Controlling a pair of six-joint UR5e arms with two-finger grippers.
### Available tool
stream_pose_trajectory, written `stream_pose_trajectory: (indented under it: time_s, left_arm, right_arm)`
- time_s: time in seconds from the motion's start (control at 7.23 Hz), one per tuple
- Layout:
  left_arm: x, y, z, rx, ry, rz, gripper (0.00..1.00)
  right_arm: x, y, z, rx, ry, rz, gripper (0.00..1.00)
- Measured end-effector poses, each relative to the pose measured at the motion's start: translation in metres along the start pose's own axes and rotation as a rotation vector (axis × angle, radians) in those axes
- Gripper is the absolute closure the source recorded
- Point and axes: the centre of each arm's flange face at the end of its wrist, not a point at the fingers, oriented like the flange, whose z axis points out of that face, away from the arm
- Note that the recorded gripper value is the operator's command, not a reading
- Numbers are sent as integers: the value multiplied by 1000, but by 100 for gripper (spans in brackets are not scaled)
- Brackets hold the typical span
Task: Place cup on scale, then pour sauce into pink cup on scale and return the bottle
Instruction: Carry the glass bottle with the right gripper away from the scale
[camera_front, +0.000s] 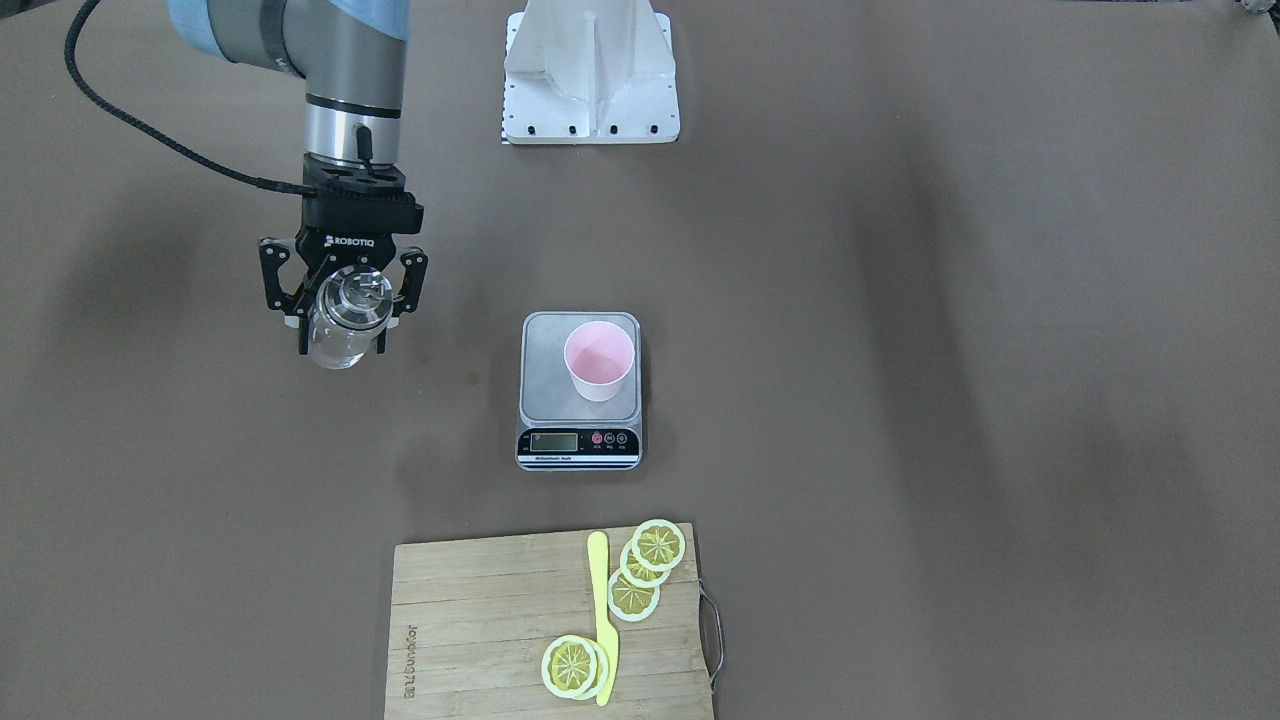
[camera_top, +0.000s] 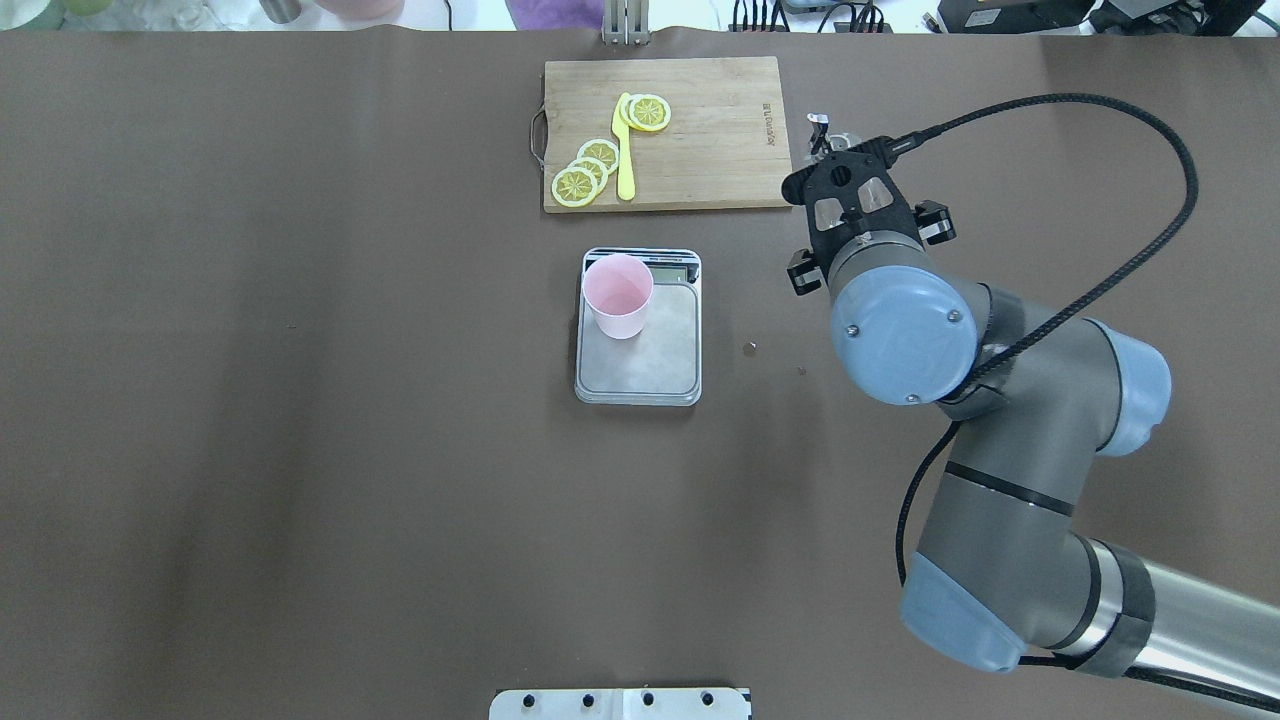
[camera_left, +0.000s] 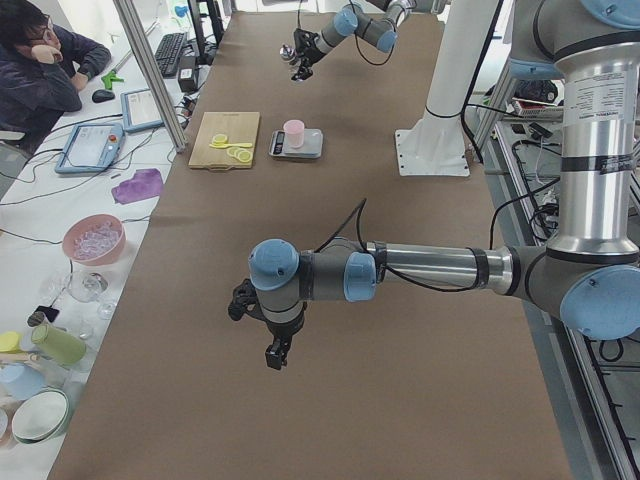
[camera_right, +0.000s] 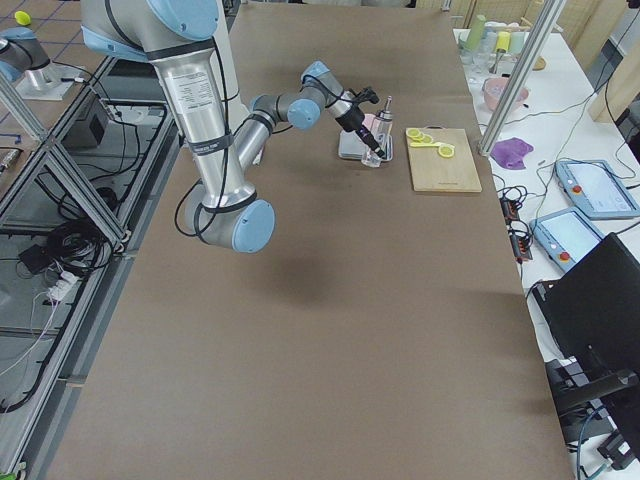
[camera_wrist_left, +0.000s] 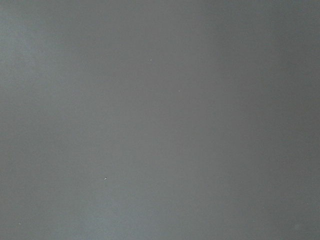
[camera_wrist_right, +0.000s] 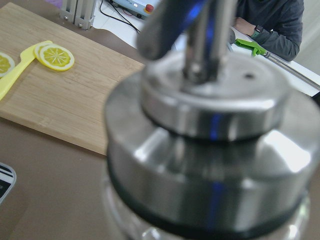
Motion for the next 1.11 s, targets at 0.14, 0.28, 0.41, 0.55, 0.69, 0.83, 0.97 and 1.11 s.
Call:
stream_pose_trajectory:
  time_s: [0.14, 0.28, 0.41, 0.55, 0.69, 0.83, 0.97, 1.11]
  left_arm:
    - [1, 0, -1, 1, 0, 1, 2]
    - [2, -1, -2, 4, -1, 4, 2]
    - [2, -1, -3, 6, -2, 6, 2]
    - [3, -2, -4, 9, -3, 8, 2]
    - [4, -1, -5, 10, -4, 9, 2]
    - [5, 3, -5, 13, -3, 11, 2]
    - [10, 12, -5, 20, 7, 14, 2]
    - [14, 20, -5, 28, 25, 15, 2]
  right_arm:
    - [23, 18, 9, 31, -52, 28, 100]
    - [48, 38, 16, 56, -90, 50, 100]
    - [73, 58, 23, 77, -114, 68, 100]
    - [98, 76, 27, 92, -131, 86, 100]
    - [121, 90, 30, 100, -139, 105, 100]
    - [144, 99, 36, 103, -133, 123, 100]
    - [164, 108, 50, 108, -130, 143, 100]
    - [183, 119, 69, 119, -141, 165, 100]
